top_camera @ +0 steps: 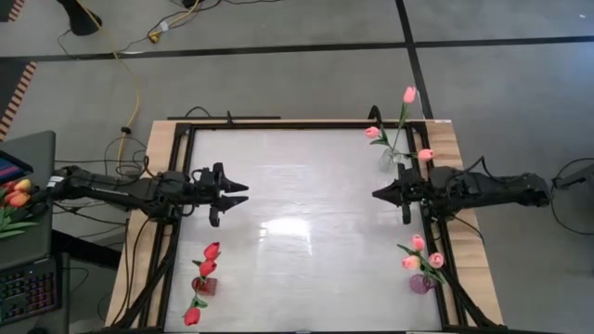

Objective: Sort flowers into vase by color
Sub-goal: Return to Home Position

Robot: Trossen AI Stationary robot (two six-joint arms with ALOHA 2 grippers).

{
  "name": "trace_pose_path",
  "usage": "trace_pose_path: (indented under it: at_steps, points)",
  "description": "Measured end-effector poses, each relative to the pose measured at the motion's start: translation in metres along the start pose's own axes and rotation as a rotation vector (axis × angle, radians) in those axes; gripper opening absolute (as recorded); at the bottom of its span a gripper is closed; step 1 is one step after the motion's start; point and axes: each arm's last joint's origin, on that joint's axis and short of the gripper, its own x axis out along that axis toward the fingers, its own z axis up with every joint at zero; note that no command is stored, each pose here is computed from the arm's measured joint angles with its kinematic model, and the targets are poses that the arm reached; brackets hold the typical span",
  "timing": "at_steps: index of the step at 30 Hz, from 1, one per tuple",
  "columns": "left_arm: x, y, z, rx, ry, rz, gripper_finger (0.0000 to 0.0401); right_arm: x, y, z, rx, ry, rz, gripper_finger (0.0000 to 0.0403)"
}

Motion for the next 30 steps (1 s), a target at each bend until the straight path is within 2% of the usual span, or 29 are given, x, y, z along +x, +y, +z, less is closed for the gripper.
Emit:
trace_pose_path:
  at_steps: [6,9,18,30]
  points:
    - [-0.011,0.007,-0.009,0.000,0.014,0.019,0.0139,0.001,-0.007,-0.017,0.001,0.016,-0.014,0.0019]
    - [-0.019,0.010,-0.011,-0.008,-0.027,0.026,0.0139,-0.002,-0.009,-0.022,-0.002,-0.002,-0.011,0.0019]
    - [-0.036,0.020,-0.038,-0.070,-0.104,0.049,0.0139,-0.003,-0.018,-0.043,-0.002,-0.059,-0.027,0.0019]
    - [-0.044,0.024,-0.049,-0.084,-0.203,0.018,0.0139,-0.008,-0.018,-0.042,-0.056,-0.115,-0.025,0.0020]
